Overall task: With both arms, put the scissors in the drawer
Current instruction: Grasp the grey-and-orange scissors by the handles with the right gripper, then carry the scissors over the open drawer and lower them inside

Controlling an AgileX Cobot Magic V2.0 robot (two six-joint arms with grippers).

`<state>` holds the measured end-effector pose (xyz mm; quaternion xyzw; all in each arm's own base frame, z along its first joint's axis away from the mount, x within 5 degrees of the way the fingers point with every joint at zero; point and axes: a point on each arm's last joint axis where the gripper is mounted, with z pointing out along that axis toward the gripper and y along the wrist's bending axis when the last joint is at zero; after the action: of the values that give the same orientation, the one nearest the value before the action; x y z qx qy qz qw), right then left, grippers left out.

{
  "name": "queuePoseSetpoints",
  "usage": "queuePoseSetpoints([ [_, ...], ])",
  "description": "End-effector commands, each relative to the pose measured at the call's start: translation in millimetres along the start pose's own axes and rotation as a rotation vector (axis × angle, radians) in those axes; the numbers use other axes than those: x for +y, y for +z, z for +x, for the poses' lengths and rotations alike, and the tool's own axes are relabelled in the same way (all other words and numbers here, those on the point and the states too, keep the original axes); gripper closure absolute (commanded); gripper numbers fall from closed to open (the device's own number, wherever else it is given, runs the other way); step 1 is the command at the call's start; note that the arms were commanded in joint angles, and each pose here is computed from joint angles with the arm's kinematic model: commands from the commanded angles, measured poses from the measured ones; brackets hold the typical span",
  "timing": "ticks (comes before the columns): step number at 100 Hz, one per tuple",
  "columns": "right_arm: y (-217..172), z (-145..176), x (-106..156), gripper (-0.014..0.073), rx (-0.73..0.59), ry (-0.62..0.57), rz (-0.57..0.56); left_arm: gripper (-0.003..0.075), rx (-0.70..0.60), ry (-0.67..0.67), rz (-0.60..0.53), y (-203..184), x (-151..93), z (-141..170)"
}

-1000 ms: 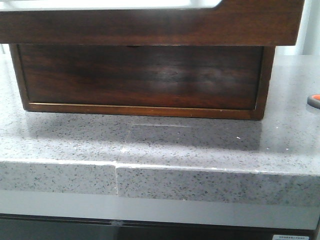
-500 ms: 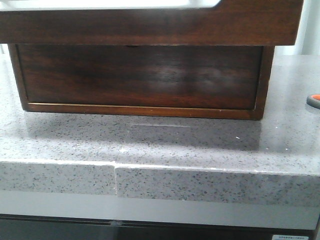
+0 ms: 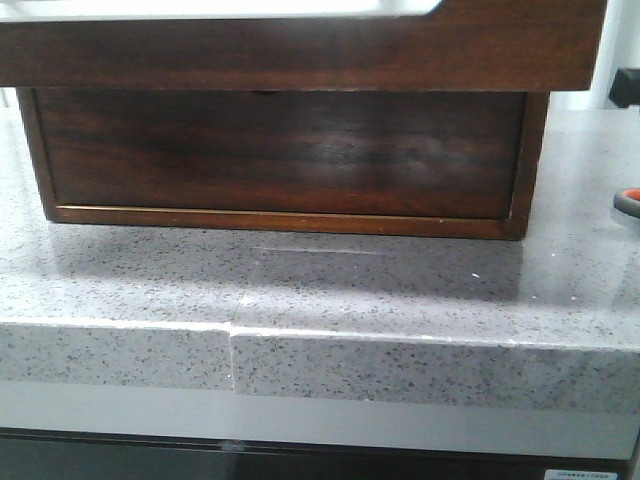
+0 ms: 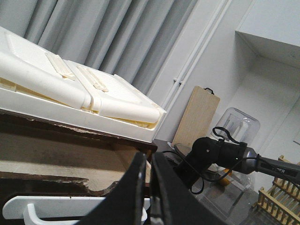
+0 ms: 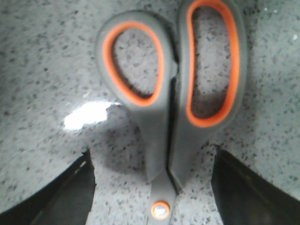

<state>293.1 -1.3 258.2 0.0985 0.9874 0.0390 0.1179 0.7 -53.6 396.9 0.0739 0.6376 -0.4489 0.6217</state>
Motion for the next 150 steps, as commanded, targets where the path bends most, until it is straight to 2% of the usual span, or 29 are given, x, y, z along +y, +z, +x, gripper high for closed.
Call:
queuePoseSetpoints([
  [1, -9.1, -5.5, 0.2, 0.0129, -0.064, 0.009, 0.003, 0.0740, -0.069, -0.027, 0.022, -0.1, -5.9, -12.2],
  [20, 8.5, -1.3, -2.4, 0.0131, -0.024, 0.032, 0.015, 0.0740, -0.069, -0.027, 0.022, -0.1, -5.9, -12.2],
  [27, 14.3, 0.9, -3.2, 0.0158, -0.015, 0.041, 0.017, 0.0740, -0.069, -0.027, 0.022, -0.1, -5.9, -12.2],
  [41, 19.9, 4.8, -4.3, 0.0306, -0.006, 0.044, 0.019, 0.0740, -0.069, -0.027, 0.022, -0.1, -5.9, -12.2],
  [48, 20.1, 5.4, -4.4, 0.0426, -0.001, 0.044, 0.020, 0.0740, -0.069, -0.027, 0.022, -0.1, -5.9, -12.2],
  [59, 18.3, 5.5, -4.3, 0.0672, -0.009, 0.044, 0.018, 0.0740, -0.069, -0.027, 0.022, -0.1, -5.9, -12.2],
  [72, 6.7, 5.8, -3.7, 0.0665, -0.052, 0.040, 0.010, 0.0740, -0.070, -0.027, 0.021, -0.1, -5.8, -12.2],
  [89, -56.0, 10.0, -0.1, 0.0665, -0.263, 0.000, -0.031, 0.0740, -0.065, -0.024, 0.021, -0.1, -5.8, -11.8],
  [119, -227.4, 41.1, 12.6, 0.0662, -0.810, -0.169, -0.116, 0.0740, 0.018, 0.089, -0.050, 0.4, 0.9, -4.6],
  [133, -288.0, 59.8, 24.7, 0.0662, -0.992, -0.300, -0.179, 0.0740, 0.032, 0.117, -0.065, 0.3, 2.4, -3.5],
  [150, -331.5, 80.2, 55.1, 0.0662, -1.152, -0.593, -0.369, 0.0740, 0.030, 0.124, -0.066, 0.3, 2.4, -3.7],
])
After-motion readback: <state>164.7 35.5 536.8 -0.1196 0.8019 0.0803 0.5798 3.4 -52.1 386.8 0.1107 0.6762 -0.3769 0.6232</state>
